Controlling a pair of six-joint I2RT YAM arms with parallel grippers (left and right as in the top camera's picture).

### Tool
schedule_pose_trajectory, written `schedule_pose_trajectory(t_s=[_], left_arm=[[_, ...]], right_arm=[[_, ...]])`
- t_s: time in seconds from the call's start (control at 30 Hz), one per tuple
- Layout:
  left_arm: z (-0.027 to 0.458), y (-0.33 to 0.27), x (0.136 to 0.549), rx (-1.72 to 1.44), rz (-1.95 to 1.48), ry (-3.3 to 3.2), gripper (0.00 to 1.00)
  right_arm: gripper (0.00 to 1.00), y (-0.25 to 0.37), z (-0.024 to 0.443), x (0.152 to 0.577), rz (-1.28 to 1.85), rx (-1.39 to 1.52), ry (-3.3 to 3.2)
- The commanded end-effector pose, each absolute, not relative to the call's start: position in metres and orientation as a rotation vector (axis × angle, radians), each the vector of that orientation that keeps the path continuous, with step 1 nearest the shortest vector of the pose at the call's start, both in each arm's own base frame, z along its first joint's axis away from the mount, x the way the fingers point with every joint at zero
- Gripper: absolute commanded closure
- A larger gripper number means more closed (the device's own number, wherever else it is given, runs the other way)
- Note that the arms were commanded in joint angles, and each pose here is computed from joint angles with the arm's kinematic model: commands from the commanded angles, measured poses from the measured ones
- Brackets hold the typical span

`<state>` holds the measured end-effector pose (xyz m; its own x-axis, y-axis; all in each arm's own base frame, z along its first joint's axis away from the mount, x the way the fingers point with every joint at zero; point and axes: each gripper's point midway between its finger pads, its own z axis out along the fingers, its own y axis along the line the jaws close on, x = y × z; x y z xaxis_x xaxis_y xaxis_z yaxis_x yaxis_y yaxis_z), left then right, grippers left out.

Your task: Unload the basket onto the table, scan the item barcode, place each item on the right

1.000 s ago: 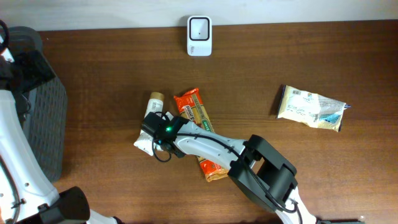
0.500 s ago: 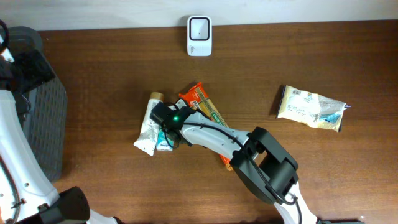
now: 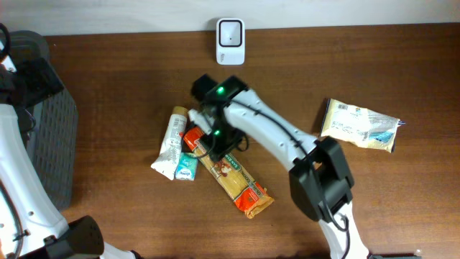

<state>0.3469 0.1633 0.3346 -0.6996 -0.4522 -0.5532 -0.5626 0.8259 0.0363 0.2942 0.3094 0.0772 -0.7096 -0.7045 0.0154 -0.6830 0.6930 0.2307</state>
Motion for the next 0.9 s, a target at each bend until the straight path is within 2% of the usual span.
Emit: schedule_pose_trajectory(t_s=[0.0, 0.03, 0.07, 0.17, 0.23, 0.33, 0.43, 0.47, 0.53, 0.57, 0.6, 0.63, 0.7, 0.73, 0.8, 0.87], left_arm=[[0.339, 0.164, 0.345, -0.73, 0.285, 2.461, 0.01], [0.339, 0.165, 0.345, -0.73, 0.286, 2.461, 0.01], [0.339, 0.164, 0.345, -0.729, 0.286, 2.462, 0.01], [0.339, 0.165, 0.345, -0.73, 0.286, 2.462, 0.01], [0.339, 0.164, 0.345, -0.73, 0.285, 2.462, 0.01], [0.339, 0.165, 0.345, -0.73, 0.286, 2.461, 0.01], [0.339, 0.164, 0.345, -0.73, 0.285, 2.462, 0.01], [0.339, 0.164, 0.345, -0.73, 0.285, 2.462, 0.01], [0.339, 0.164, 0.345, -0.73, 0.285, 2.461, 0.01], [0.339, 0.164, 0.345, -0.73, 0.285, 2.461, 0.01], [0.339, 0.164, 0.345, -0.729, 0.286, 2.462, 0.01], [0.339, 0.164, 0.345, -0.729, 0.286, 2.462, 0.01], [0.339, 0.164, 0.345, -0.73, 0.285, 2.462, 0.01], [0.339, 0.164, 0.345, -0.73, 0.285, 2.461, 0.01], [0.339, 0.165, 0.345, -0.73, 0.286, 2.462, 0.01], [0.339, 0.164, 0.345, -0.729, 0.286, 2.462, 0.01]], right_arm=[[0.3, 0.319, 0.065, 0.286, 0.103, 1.317, -2.876], [0.23, 0.321, 0.056, 0.283, 0.252, 1.359, -2.9], [0.23, 0.321, 0.049, 0.284, 0.361, 1.375, -2.926], [0.23, 0.312, 0.024, 0.293, 0.659, 1.451, -2.982], [0.27, 0.298, 0.019, 0.307, 0.842, 1.455, -3.008], [0.72, 0.296, 0.019, 0.314, 0.891, 1.448, -3.033], [0.92, 0.297, 0.02, 0.315, 0.887, 1.443, -3.042], [0.96, 0.297, 0.02, 0.315, 0.882, 1.415, -3.06], [0.96, 0.313, 0.034, 0.302, 0.642, 1.394, -3.045], [0.96, 0.325, 0.055, 0.294, 0.412, 1.361, -3.033], [0.96, 0.336, 0.075, 0.285, 0.155, 1.346, -2.986], [0.96, 0.347, 0.099, 0.276, -0.233, 1.313, -2.883], [0.96, 0.353, 0.114, 0.276, -0.777, 1.178, -2.712], [0.96, 0.349, 0.111, 0.282, -0.866, 1.106, -2.687], [0.95, 0.321, 0.074, 0.299, -0.876, 0.944, -2.693], [0.84, 0.297, 0.047, 0.309, -0.714, 0.915, -2.764]])
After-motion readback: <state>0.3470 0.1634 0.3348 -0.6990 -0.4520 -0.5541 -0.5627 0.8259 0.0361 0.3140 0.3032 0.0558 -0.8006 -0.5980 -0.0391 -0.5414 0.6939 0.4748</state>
